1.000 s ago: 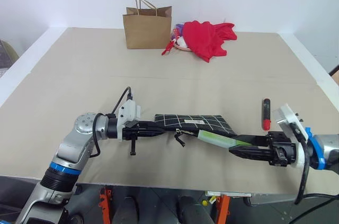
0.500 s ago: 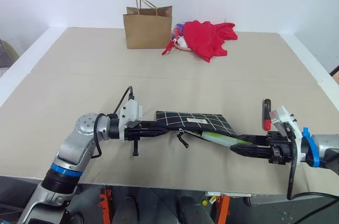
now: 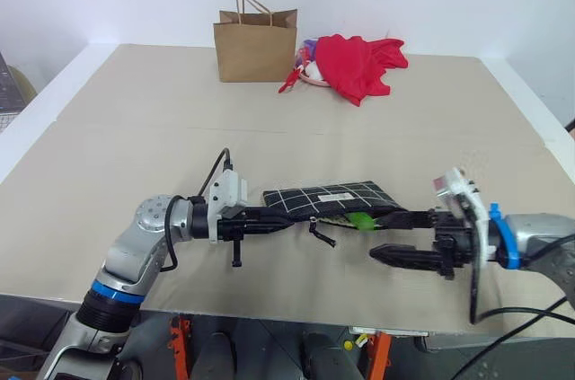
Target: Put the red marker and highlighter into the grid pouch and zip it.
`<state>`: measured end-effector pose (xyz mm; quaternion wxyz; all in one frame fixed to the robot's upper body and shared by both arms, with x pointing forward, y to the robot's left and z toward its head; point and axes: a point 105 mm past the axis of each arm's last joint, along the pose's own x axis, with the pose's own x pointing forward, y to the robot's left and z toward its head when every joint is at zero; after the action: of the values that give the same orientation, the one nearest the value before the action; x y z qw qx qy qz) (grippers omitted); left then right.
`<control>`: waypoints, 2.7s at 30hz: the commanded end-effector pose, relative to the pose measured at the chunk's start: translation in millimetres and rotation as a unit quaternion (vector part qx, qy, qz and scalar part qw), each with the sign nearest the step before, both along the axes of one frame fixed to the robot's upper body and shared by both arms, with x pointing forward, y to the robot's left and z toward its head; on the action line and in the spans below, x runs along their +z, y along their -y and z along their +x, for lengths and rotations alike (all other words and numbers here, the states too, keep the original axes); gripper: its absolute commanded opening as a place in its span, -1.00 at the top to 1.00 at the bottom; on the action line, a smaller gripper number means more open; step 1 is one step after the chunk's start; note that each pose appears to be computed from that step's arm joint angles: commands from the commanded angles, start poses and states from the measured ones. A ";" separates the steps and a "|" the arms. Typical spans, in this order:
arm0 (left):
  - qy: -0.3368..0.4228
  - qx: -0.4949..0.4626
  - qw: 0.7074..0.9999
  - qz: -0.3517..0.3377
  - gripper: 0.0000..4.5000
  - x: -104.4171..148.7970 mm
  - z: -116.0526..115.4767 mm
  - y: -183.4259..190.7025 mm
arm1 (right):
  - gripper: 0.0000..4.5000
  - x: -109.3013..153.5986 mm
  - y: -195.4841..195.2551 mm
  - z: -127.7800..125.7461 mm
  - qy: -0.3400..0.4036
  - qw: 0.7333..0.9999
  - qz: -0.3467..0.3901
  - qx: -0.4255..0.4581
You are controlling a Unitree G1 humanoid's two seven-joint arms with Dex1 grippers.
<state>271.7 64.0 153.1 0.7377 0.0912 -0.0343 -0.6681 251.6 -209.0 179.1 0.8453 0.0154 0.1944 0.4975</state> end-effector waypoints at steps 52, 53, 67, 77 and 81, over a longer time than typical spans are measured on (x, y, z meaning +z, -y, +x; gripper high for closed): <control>0.005 0.000 1.000 -0.002 1.00 7.0 -1.9 -4.5 | 0.75 50.8 -5.7 -10.5 0.116 0.991 0.034 0.051; 0.004 0.001 1.000 0.000 1.00 6.4 -0.9 -5.2 | 0.75 51.1 -9.2 -17.0 0.091 0.993 0.034 0.068; 0.014 0.017 1.000 -0.002 1.00 11.4 9.2 -9.8 | 0.75 -3.0 10.7 -29.5 -0.004 0.992 -0.103 0.073; 0.011 0.004 1.000 -0.007 1.00 9.6 1.0 -0.5 | 0.75 -10.3 1.0 -15.4 0.000 0.990 -0.121 0.072; 0.012 0.000 1.000 -0.015 1.00 11.4 -1.5 4.7 | 0.75 -13.2 -13.0 1.7 0.016 0.991 -0.120 0.052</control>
<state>275.3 63.7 154.5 0.7448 0.0829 -0.0310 -0.6613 245.9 -202.1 161.1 0.8089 -0.0876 0.2550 0.5225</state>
